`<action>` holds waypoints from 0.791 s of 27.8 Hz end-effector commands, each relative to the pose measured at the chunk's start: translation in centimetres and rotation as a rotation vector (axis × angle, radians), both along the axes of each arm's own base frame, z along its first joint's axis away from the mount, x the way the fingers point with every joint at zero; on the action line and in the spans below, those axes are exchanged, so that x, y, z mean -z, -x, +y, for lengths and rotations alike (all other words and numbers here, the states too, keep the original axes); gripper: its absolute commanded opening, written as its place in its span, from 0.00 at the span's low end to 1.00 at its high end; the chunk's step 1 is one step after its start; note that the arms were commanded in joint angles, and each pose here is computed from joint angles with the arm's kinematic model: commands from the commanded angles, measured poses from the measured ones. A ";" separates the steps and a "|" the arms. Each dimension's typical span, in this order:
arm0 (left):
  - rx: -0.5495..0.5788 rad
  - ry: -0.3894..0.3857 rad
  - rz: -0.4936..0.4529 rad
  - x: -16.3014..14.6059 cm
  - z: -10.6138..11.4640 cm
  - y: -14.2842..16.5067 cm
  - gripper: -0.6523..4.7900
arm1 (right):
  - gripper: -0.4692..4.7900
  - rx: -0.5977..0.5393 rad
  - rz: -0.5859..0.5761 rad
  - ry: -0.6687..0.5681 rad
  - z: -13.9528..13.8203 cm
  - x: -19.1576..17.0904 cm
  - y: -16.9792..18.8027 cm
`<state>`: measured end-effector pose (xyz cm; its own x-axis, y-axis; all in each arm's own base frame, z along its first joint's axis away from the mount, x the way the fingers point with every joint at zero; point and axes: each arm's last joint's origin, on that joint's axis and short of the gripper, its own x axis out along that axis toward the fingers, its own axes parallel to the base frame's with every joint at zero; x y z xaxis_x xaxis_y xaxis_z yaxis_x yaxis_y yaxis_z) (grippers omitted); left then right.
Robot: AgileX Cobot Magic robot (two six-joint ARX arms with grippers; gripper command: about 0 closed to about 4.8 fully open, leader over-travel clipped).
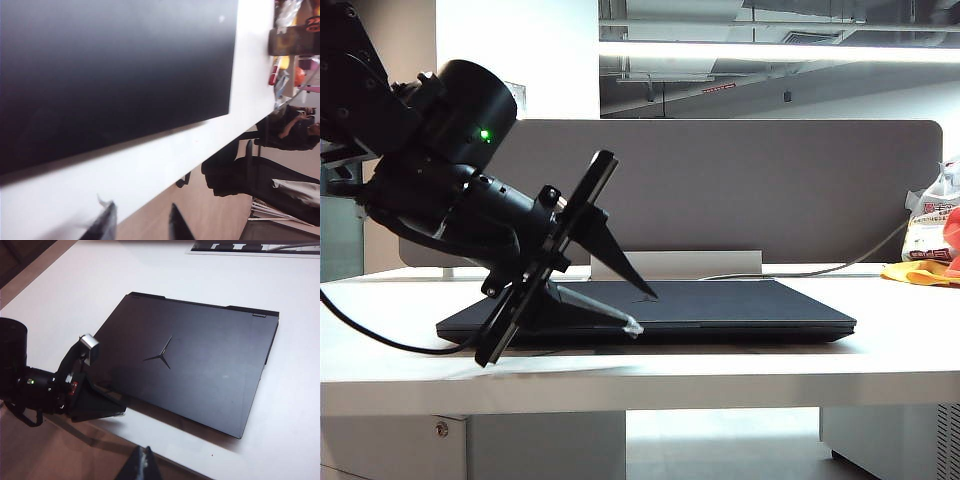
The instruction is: Open the lid of the laptop and use the keypad to enter the password "123".
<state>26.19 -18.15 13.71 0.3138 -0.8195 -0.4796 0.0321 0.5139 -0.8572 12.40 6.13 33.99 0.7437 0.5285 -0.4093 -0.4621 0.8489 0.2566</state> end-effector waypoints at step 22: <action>-0.096 0.010 0.080 1.0 -0.8 -1.5 0.51 | 0.08 -0.009 -0.028 0.009 0.0 -0.3 0.0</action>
<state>27.71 -18.96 13.09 0.3516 -0.8050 -0.4780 -0.0631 0.4890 -0.8700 12.40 6.13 33.98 0.7433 0.5283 -0.4103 -0.4693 0.8490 0.2429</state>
